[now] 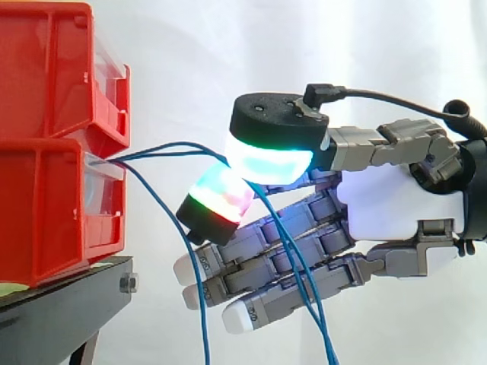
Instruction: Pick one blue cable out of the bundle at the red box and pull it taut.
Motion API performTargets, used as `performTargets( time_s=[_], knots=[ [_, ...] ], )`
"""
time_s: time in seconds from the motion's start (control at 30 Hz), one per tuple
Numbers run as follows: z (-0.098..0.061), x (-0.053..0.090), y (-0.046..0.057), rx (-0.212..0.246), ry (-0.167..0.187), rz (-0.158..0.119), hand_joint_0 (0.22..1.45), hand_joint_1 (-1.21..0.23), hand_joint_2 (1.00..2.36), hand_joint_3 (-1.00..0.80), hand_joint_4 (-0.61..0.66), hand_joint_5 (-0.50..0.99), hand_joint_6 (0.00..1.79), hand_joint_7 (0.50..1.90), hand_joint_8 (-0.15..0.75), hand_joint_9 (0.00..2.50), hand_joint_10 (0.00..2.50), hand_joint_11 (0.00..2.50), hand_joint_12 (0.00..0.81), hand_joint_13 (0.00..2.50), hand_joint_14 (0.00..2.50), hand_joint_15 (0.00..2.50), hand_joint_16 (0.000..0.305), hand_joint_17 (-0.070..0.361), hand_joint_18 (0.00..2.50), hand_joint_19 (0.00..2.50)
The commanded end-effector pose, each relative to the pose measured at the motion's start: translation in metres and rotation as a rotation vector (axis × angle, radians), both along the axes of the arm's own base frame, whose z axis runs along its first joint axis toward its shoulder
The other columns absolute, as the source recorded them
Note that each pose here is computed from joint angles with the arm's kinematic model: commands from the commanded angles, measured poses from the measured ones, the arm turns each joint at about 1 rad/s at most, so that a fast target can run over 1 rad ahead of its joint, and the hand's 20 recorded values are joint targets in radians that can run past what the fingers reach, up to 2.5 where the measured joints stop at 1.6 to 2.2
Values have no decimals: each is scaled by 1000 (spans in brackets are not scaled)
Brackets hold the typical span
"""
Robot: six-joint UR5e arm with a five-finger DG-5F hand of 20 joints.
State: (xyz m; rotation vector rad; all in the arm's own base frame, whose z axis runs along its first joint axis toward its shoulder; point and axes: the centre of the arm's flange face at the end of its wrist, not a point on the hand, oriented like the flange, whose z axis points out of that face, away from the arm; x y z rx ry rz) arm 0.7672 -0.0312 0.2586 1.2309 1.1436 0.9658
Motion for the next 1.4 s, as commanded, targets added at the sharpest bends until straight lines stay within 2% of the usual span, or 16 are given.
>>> performTargets(
  time_s=[0.0, 0.53, 0.63, 0.83, 0.97, 1.07, 1.1, 1.37],
  knots=[
    [0, 0, 0, 0, 0, 0, 614, -839, 1017, -245, 131, -202, 821, 1257, 236, 373, 10, 532, 375, 195, 0, 20, 52, 116, 411, 262],
    [1, 0, 0, -1, -1, 1, 615, -802, 1015, -312, 124, -172, 839, 1343, 277, 503, 12, 554, 385, 289, 0, 49, 53, 118, 518, 313],
    [0, 0, 0, -1, 2, 1, 630, -803, 1011, -366, 124, -169, 839, 1345, 282, 529, 14, 561, 386, 298, 0, 48, 53, 118, 536, 311],
    [0, 0, 0, 0, 0, 0, 724, -838, 1003, -461, 35, -198, 867, 1306, 286, 508, 14, 561, 391, 318, 0, 35, 53, 119, 568, 278],
    [0, 0, 0, 0, 1, 1, 797, -867, 1006, -425, 177, -232, 881, 1272, 300, 456, 14, 571, 397, 322, 0, 34, 54, 121, 572, 288],
    [0, 0, 0, 0, 0, 1, 803, -862, 1004, -443, 186, -237, 879, 1233, 300, 453, 14, 568, 398, 334, 0, 38, 54, 122, 577, 281],
    [0, 0, 0, -1, 2, 1, 797, -851, 1000, -496, 190, -237, 876, 1208, 300, 455, 14, 575, 399, 341, 0, 41, 54, 122, 593, 280],
    [0, 0, 0, 0, 0, 1, 675, -790, 1000, -500, 203, -231, 861, 1182, 313, 454, 14, 573, 404, 354, 0, 57, 55, 123, 608, 294]
  ],
)
